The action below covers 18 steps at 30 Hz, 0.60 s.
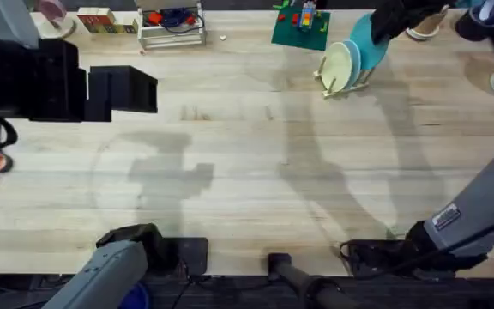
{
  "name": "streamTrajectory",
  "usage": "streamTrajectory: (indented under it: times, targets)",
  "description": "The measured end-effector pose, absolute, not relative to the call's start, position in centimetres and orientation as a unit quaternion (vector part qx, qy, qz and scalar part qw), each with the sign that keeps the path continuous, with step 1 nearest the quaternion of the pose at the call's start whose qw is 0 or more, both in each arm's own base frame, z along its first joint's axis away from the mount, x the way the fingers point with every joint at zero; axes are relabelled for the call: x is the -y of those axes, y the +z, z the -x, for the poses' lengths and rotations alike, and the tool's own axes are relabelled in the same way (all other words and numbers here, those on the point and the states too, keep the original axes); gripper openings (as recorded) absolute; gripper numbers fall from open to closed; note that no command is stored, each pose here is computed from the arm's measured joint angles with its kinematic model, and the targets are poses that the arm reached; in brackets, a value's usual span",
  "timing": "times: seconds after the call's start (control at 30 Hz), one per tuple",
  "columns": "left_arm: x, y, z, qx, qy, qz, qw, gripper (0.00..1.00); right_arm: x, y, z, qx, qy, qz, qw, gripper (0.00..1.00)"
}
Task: Pick up the plates from the table one by one and place each into a slot on the dish rack.
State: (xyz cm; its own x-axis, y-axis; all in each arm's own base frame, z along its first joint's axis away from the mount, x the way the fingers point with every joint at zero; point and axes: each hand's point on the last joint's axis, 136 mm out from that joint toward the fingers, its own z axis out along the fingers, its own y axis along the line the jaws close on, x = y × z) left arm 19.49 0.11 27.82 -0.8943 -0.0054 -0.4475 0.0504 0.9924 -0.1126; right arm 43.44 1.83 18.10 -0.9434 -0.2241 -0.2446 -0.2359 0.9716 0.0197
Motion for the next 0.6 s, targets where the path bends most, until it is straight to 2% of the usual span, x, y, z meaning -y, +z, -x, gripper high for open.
streamTrajectory:
  times: [0.6]
  targets:
    - [-0.1,27.8,-19.5,-0.971,-0.061,-0.012,0.230,0.995,-1.8,14.9,-43.6,-0.990,0.027,0.115,0.079,0.031]
